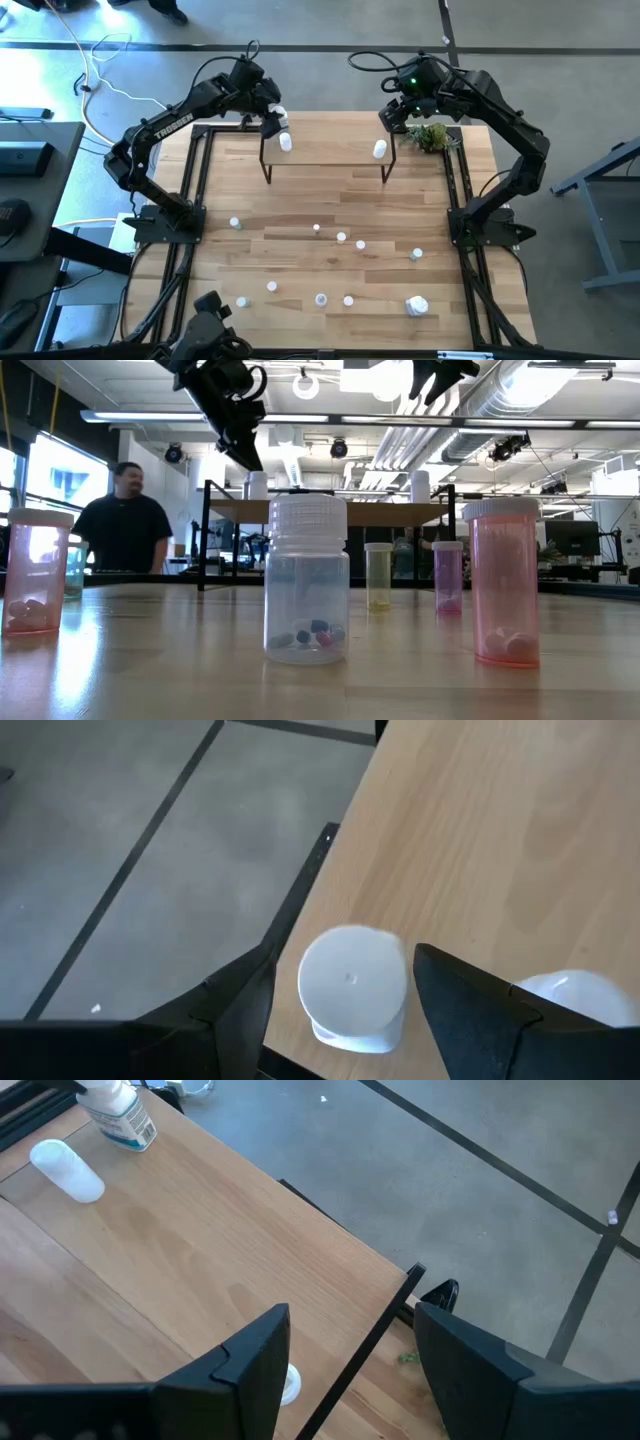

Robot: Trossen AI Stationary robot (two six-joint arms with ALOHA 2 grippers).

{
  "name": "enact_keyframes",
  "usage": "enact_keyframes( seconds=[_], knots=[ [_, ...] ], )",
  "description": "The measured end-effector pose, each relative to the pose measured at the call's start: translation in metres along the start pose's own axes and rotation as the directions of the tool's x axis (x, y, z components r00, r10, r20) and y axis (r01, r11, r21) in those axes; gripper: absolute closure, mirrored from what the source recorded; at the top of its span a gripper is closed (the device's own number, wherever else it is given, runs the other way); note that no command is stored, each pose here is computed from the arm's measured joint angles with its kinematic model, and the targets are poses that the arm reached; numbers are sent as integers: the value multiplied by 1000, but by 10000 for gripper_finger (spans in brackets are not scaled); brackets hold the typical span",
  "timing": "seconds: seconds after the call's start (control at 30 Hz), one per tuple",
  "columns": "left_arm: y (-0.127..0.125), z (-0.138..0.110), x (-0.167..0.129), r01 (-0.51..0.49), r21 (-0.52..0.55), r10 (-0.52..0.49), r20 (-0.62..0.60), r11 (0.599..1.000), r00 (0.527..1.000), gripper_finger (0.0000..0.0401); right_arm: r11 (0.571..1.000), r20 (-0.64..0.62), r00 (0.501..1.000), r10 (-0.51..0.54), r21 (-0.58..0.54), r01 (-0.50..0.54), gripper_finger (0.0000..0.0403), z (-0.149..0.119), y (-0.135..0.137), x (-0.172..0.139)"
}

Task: Pick and place medicine bottles onto shelf by color
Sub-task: Put the purple pill bottle on the shelf

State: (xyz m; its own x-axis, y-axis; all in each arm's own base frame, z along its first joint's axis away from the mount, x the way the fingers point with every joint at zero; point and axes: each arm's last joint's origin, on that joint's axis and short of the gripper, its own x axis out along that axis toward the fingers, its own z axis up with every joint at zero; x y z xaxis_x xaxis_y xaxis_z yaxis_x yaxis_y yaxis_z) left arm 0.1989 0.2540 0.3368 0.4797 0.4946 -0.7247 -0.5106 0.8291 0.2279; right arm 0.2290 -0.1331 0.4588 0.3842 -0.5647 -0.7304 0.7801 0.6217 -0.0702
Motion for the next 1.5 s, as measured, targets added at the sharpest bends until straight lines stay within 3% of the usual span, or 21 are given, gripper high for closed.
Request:
enact_keyframes(
  seconds=[0.27,0.57,0.77,1.17,1.5],
  knots=[
    [0,20,-30,18,-46,-17,13,999,1000,172,1000,-5,1000,19,-1,-19,197,0,0,0],
    [-14,28,-53,244,-155,-234,79,957,969,172,974,-57,974,218,-55,-221,197,-2,7,-1],
    [-43,18,-52,326,-145,-321,56,934,945,172,964,-74,963,259,-46,-263,197,-3,15,0],
    [-100,-4,-68,420,-51,-402,208,906,892,172,938,-232,915,329,-31,-345,197,-15,76,26],
    [-117,-26,-78,452,-9,-435,253,892,864,172,950,-435,856,279,-7,-313,197,-47,128,34]
  ],
)
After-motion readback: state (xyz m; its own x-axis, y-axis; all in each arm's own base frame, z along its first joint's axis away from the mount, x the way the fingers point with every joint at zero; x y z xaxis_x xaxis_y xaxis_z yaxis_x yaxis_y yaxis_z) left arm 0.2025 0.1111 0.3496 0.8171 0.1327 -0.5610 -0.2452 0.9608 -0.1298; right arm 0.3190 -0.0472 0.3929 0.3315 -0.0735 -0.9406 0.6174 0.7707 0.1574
